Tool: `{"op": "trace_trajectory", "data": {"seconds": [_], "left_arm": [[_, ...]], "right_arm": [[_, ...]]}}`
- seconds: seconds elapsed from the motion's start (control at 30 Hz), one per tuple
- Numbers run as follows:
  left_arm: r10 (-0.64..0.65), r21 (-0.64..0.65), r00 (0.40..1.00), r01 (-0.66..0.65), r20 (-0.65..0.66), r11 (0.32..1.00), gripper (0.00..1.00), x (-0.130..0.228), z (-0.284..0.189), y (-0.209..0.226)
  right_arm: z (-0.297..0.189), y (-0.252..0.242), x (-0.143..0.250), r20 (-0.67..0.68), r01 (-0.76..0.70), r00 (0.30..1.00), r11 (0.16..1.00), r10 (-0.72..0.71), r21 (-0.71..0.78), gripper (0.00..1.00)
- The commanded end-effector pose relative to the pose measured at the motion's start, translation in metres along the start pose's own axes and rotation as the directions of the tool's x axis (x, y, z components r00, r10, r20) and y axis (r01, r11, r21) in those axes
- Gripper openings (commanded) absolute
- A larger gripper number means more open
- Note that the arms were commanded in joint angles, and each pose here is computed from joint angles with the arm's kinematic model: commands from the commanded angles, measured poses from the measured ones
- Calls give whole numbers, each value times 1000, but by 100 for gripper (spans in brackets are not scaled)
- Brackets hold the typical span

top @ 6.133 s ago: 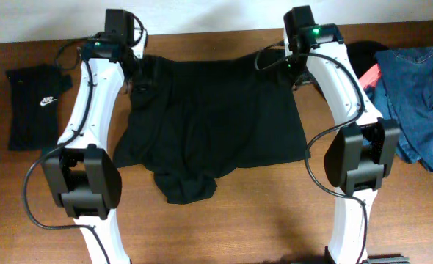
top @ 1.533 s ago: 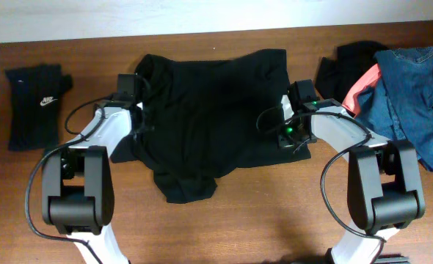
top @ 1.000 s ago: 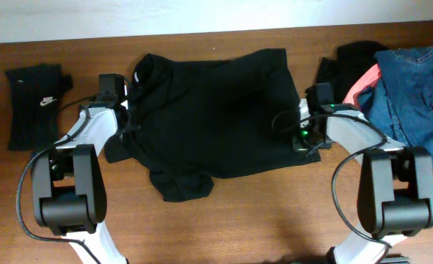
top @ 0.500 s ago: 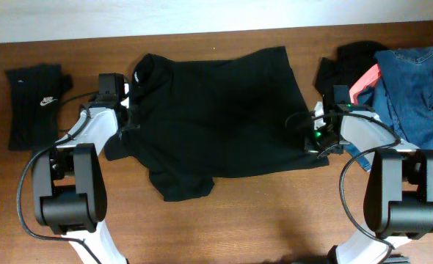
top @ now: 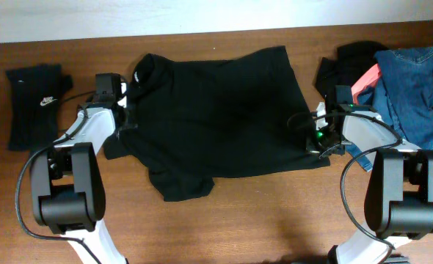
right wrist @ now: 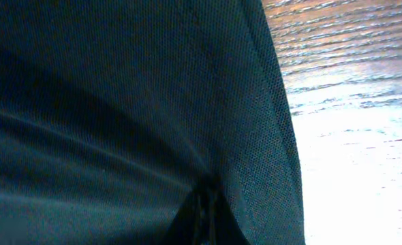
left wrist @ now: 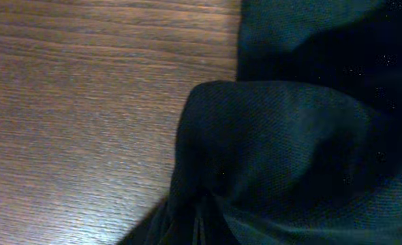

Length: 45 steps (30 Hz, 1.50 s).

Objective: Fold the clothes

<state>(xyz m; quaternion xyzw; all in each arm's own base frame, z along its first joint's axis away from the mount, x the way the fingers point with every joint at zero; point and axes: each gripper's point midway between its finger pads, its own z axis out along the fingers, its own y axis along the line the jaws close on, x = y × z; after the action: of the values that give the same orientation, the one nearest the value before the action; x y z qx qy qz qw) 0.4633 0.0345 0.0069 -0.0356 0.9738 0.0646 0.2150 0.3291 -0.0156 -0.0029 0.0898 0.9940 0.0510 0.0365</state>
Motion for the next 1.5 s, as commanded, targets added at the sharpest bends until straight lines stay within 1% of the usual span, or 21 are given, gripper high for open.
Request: {"op": "trace_trajectory", "data": {"seconds": [0.0, 0.07, 0.2, 0.27, 0.4, 0.43, 0.5, 0.6, 0.63, 0.7, 0.73, 0.8, 0.87, 0.93, 1.0, 1.07, 1.1, 1.13, 1.17, 1.23, 1.47], "left_arm": [[3, -5, 999, -3, -42, 1000, 1, 12, 17, 8], [1, 30, 1000, 0, -24, 1000, 1, 7, 17, 2], [-4, 115, 1000, 2, 13, 993, 0, -15, 4, -11], [-5, 126, 1000, 2, 26, 992, 1, -30, -9, -12], [-23, 126, 994, 10, 102, 992, 1, -75, -52, -6], [-33, 128, 992, 17, 124, 992, 4, -86, -65, -5], [-77, 144, 984, 54, 159, 988, 15, -105, -95, -3], [-133, 207, 980, 100, 150, 973, 15, -111, -135, -9], [-160, 234, 980, 130, 115, 963, 15, -104, -143, -14], [-187, 269, 982, 181, -5, 946, 15, -77, -149, -27], [-181, 270, 980, 198, -87, 942, 15, -57, -151, -34], [-134, 266, 965, 193, -224, 945, 10, -21, -153, -48], [-60, 263, 946, 149, -320, 953, 7, 10, -154, -63], [47, 284, 927, 66, -372, 956, 6, 37, -153, -83], [125, 302, 902, 6, -413, 953, 4, 63, -147, -104], [178, 316, 883, -36, -434, 948, 1, 85, -140, -120], [197, 322, 876, -51, -441, 945, 1, 94, -137, -126], [211, 325, 869, -62, -447, 944, 1, 102, -132, -131], [221, 326, 862, -69, -456, 943, 0, 112, -128, -136], [230, 326, 854, -75, -466, 942, 0, 122, -124, -139], [227, 343, 830, -46, -509, 938, 1, 154, -110, -144]], "right_arm": [[28, -33, 43, -151, -41, 987, 992, 59, 120, 4], [29, -32, 41, -144, -41, 988, 992, 58, 116, 4], [29, -24, 32, -117, -47, 992, 997, 54, 68, 5], [26, -20, 25, -102, -47, 993, 998, 51, 45, 11], [12, -9, 6, -71, -41, 997, 999, 40, -6, 17], [7, -7, 0, -62, -40, 997, 999, 39, -15, 18], [-4, -4, -10, -45, -38, 998, 999, 37, -23, 23], [-20, 4, -23, -22, -35, 999, 998, 34, -56, 27], [-24, 8, -26, -17, -31, 999, 997, 30, -76, 29], [-30, 16, -30, -13, -24, 1000, 994, 22, -110, 31], [-32, 21, -31, -10, -5, 1000, 992, 4, -125, 31], [-32, 28, -32, -2, 33, 999, 990, -33, -137, 31], [-33, 34, -33, 6, 87, 996, 987, -87, -138, 34], [-32, 42, -34, 20, 125, 992, 982, -124, -140, 38], [-31, 51, -38, 42, 151, 988, 978, -146, -141, 38], [-31, 59, -44, 74, 178, 983, 974, -169, -142, 33], [-31, 63, -48, 91, 193, 979, 971, -181, -141, 30], [-31, 67, -51, 110, 215, 974, 967, -200, -140, 24], [-32, 72, -57, 139, 243, 965, 961, -224, -136, 13], [-33, 78, -67, 184, 263, 954, 956, -237, -129, 4], [-48, 95, -113, 381, 309, 891, 944, -246, -115, 4]]}}
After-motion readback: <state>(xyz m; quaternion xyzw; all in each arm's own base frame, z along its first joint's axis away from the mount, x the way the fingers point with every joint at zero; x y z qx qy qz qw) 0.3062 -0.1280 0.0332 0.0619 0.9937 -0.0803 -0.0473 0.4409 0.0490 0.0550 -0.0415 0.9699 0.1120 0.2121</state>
